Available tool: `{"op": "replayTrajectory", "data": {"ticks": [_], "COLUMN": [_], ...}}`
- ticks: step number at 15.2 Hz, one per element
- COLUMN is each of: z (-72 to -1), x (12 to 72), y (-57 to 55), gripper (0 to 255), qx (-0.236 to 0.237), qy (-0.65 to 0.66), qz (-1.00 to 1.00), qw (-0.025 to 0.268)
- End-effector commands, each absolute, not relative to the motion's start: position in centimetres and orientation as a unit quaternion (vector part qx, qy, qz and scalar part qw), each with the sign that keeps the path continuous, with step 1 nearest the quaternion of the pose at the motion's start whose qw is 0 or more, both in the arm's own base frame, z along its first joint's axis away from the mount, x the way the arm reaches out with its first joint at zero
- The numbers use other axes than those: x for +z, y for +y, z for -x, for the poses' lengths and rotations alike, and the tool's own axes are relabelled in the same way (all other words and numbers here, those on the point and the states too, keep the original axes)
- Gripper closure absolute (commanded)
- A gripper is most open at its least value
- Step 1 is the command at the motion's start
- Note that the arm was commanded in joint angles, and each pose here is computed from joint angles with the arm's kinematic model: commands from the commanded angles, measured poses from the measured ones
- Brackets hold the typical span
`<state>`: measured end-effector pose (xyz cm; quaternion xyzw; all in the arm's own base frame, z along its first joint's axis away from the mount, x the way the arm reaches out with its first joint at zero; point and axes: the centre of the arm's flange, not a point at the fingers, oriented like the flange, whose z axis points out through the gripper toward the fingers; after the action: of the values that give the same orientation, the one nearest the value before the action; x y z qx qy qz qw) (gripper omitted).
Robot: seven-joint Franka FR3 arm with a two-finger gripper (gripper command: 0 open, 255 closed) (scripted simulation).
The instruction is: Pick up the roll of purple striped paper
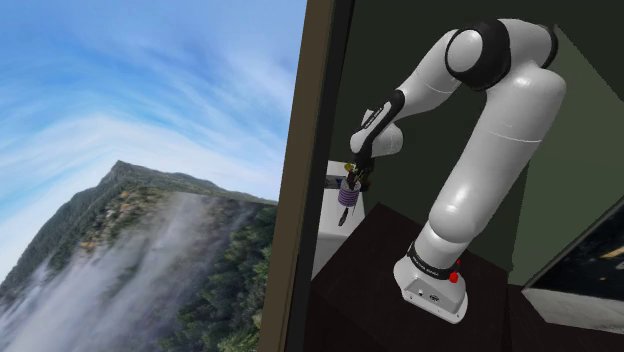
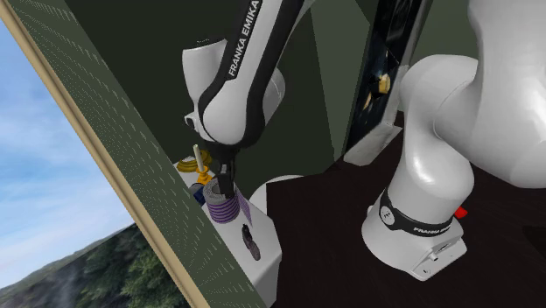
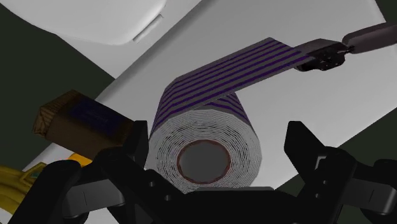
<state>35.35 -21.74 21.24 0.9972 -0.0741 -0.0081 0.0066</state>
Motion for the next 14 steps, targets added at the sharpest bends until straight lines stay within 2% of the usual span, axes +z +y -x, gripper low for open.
{"op": "replayTrajectory", "data": {"ticks": [1, 9, 10, 14], "z": [-35.5, -35.5, -35.5, -35.5], "x": [19.6, 16.1, 16.1, 16.2], "y": [-22.4, -22.4, -22.4, -22.4], "gripper": [0, 0, 255, 255], "qx": [-0.005, -0.005, -0.005, -0.005], "qy": [-0.076, -0.076, -0.076, -0.076], "qz": [-0.997, -0.997, -0.997, -0.997], "qw": [0.009, 0.009, 0.009, 0.009]}}
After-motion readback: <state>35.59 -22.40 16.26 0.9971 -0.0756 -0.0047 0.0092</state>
